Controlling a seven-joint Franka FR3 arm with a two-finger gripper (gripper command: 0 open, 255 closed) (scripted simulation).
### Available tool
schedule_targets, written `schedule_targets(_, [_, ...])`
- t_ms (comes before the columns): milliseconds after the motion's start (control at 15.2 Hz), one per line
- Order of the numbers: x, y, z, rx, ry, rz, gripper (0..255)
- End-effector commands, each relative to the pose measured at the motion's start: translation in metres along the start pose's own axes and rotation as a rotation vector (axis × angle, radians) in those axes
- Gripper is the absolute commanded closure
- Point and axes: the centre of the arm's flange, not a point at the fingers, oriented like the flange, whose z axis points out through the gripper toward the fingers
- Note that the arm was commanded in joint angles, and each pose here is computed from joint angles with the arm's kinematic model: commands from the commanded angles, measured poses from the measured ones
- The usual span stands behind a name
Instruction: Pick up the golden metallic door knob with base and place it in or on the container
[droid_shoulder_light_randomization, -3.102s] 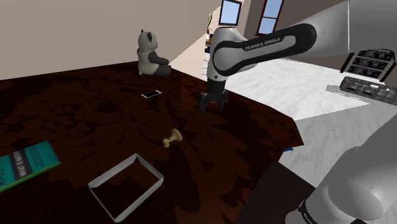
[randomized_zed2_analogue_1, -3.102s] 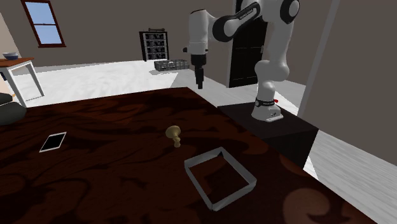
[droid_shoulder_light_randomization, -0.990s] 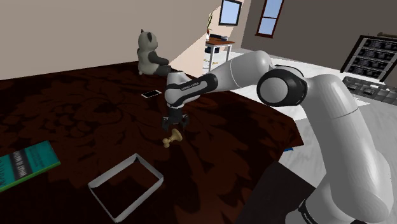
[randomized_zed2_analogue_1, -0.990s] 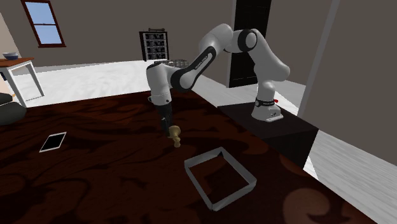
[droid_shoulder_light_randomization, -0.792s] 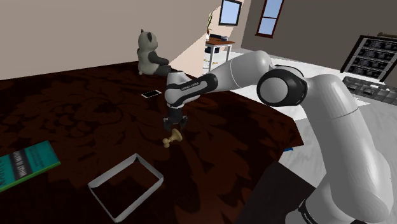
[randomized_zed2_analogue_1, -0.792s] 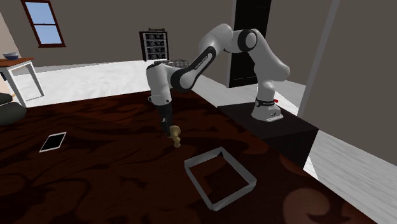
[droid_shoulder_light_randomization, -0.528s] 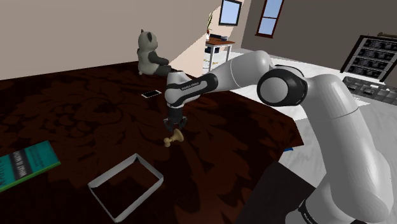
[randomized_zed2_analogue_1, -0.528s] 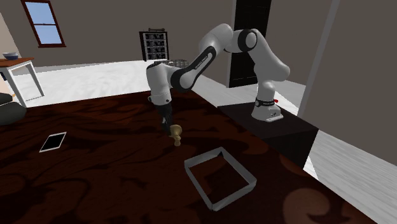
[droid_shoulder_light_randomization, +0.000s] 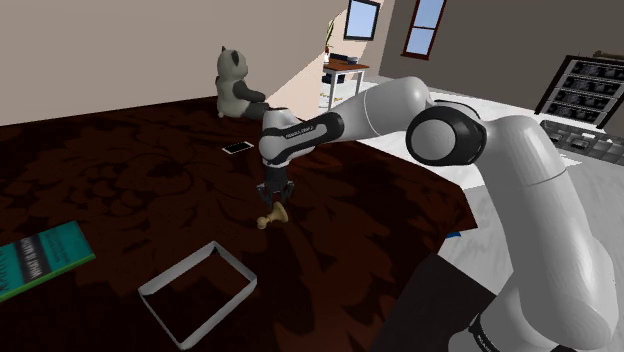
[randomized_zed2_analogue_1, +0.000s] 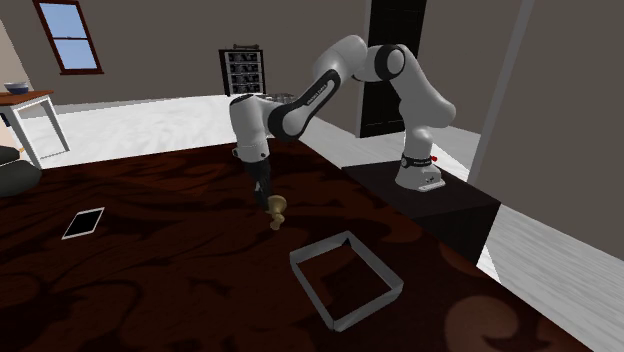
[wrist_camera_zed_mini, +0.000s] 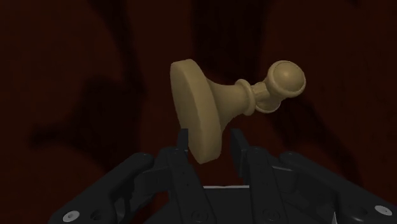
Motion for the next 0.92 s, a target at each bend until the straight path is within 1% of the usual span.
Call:
schedule_targets(0, [-0.001,-0.001,-0.01,0.0,0.0,0.0,255])
schedule_targets(858, [-0.01,-0.003,-0.078,0.0,0.0,0.0,255])
